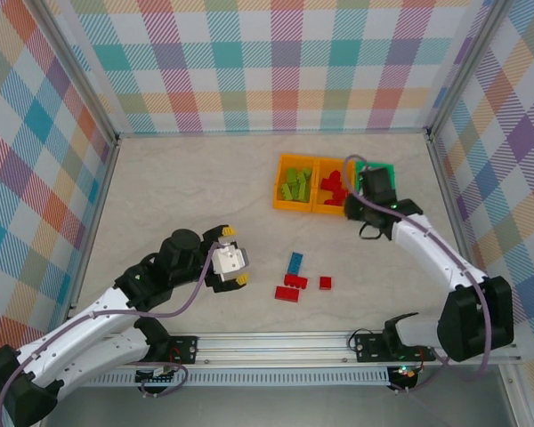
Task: Sort the legos into containers by color
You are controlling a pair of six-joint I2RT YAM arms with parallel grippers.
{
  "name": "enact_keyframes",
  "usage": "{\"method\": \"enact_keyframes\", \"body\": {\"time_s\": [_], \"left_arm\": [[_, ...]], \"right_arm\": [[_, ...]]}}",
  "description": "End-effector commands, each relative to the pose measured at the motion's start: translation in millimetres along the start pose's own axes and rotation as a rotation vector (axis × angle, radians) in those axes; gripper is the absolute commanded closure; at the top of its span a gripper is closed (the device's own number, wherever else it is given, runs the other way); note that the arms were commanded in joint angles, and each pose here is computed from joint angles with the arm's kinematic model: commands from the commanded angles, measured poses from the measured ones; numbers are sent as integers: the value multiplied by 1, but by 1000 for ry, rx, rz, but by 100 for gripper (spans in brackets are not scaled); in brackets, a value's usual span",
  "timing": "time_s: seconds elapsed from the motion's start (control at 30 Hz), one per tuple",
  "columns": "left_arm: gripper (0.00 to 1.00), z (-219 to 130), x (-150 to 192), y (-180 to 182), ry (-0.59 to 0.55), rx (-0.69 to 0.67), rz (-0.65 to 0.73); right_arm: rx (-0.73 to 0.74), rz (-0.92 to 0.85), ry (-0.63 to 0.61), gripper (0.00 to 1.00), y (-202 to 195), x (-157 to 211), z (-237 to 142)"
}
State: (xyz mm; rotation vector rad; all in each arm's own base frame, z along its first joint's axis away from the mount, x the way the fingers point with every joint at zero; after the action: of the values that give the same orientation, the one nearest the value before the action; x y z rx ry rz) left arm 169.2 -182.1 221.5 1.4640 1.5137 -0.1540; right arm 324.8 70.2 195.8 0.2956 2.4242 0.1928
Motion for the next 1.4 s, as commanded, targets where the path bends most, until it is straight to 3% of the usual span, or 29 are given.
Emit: {"method": "enact_keyframes", "body": {"time_s": [0.0, 0.13, 0.27, 0.4, 0.5, 0.67, 0.9, 1.03, 1.17, 1.37], "left_arm": [[0, -5, -9, 29, 16, -122, -144], [0, -5, -11, 42, 37, -169, -247], [0, -7, -10, 57, 78, -253, -387], [0, -10, -10, 65, 126, -286, -422], [0, -12, -9, 69, 151, -310, -438], [0, -13, -8, 64, 168, -267, -366], [0, -11, -12, 17, 7, 8, -112], [0, -9, -11, -2, -39, 117, -18], [0, -6, -10, -10, -43, 167, 0], [0, -4, -8, -15, -30, 200, 10]], "right_arm": [[53, -15, -45, 86, -23, -39, 25], [69, 35, 0, 78, -37, -69, 59], [108, 56, -29, 51, -41, -94, 72], [96, 76, -20, 40, -36, -105, 57], [0, 98, -28, 37, -25, -99, 29], [-175, 117, 85, 38, 2, -45, -26], [-130, 71, 326, 38, 21, 87, -71], [-97, 65, 453, 33, 30, 145, -67], [-46, 32, 535, 25, 37, 180, -49], [25, -26, 556, 29, 41, 200, -19]]}}
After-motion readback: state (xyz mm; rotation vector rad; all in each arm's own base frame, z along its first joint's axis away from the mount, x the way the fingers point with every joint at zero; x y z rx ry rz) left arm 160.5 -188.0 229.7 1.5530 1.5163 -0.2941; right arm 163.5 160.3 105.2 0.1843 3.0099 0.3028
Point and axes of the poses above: each hand's point on the last joint's axis, 136 mm out from that joint toward the fingers, its own z axis out along the fingers, its own y axis along the line the jaws close on, x = y × z, the point moved 5 cm from there along -z, back along the fingers, and after that the axes turned 6 degrees about z, right-handed, at the moved point
